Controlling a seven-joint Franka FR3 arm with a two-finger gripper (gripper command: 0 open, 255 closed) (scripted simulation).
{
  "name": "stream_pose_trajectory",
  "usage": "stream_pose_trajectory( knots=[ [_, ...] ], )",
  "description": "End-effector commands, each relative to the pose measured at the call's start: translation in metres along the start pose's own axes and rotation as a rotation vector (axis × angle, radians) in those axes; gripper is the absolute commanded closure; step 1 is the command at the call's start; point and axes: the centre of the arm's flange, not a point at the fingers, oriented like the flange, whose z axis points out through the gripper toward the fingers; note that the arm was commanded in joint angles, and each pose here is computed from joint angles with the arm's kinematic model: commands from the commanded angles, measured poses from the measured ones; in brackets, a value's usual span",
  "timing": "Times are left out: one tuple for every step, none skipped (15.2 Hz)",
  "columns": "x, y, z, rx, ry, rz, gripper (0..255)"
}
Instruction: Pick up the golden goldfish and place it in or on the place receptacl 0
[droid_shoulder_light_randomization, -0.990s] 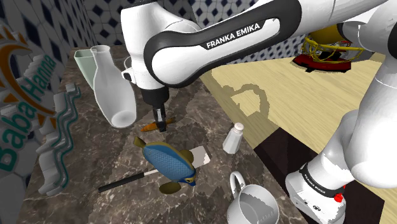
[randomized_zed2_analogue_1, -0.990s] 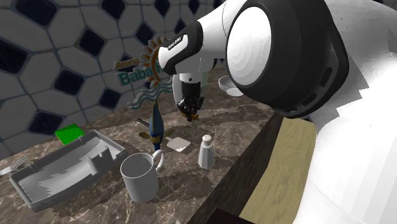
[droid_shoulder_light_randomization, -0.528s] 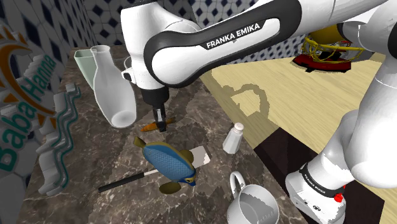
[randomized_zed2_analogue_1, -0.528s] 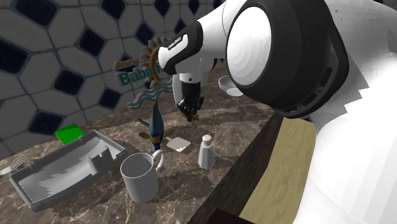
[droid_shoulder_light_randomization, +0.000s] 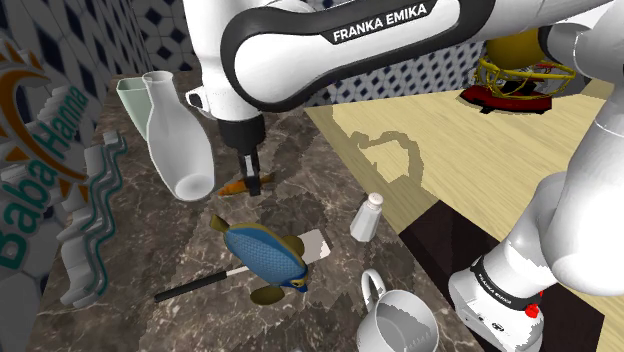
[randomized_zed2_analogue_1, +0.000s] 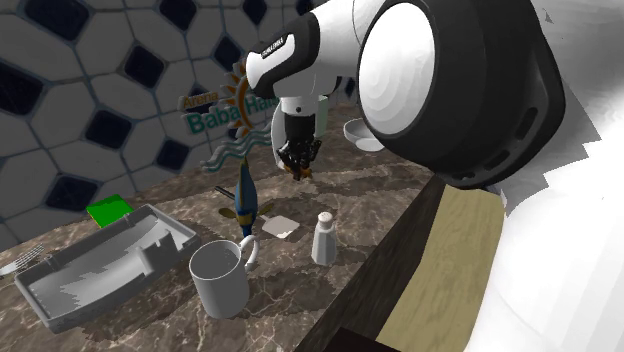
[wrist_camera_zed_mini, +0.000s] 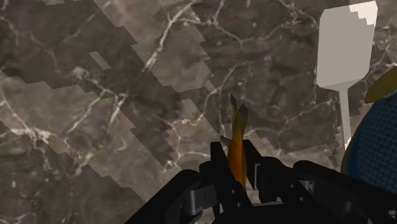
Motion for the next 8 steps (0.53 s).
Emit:
stream_pose_trajectory(
  knots=[
    [0.0,-0.001,-0.011,0.0,0.0,0.0,255],
    [-0.001,-0.001,-0.016,0.0,0.0,0.0,255],
    [-0.001,-0.002,-0.021,0.0,0.0,0.0,255],
    [-0.001,-0.002,-0.026,0.0,0.0,0.0,255],
    [-0.002,-0.003,-0.032,0.0,0.0,0.0,255],
    [-0.002,-0.003,-0.037,0.0,0.0,0.0,255],
    [-0.003,-0.004,-0.042,0.0,0.0,0.0,255],
    [-0.003,-0.004,-0.047,0.0,0.0,0.0,255]
  ],
)
